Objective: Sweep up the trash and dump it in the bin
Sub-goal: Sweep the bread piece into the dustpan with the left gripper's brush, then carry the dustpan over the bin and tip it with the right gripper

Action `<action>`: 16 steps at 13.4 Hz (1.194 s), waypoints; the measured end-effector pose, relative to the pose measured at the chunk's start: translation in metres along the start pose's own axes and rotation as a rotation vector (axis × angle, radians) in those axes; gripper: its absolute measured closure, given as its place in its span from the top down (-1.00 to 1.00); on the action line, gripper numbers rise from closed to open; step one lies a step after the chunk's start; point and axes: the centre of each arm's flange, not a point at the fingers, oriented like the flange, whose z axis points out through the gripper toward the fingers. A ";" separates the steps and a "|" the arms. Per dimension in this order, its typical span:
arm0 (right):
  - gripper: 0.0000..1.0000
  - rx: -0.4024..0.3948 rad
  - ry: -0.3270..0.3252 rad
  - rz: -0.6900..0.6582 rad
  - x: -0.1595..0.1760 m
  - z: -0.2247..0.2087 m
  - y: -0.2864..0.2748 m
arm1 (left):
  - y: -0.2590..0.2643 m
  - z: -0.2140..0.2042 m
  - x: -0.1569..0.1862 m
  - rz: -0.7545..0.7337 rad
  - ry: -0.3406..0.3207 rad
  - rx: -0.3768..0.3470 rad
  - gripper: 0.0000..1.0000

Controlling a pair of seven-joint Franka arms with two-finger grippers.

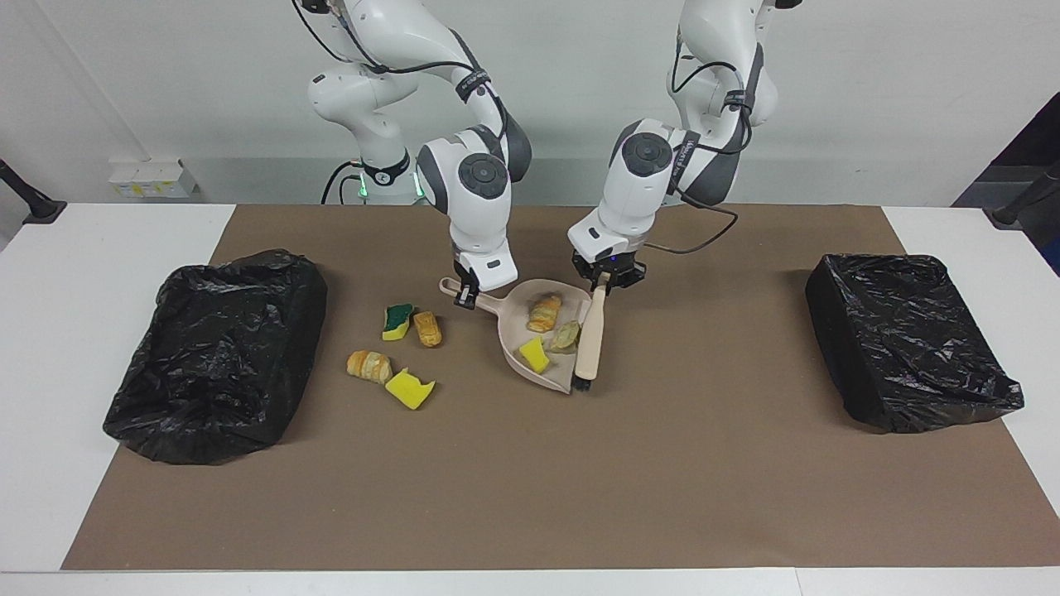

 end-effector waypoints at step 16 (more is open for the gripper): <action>-0.37 0.003 0.062 0.191 -0.155 -0.116 0.054 | 0.074 0.027 -0.106 -0.255 -0.016 0.079 -0.49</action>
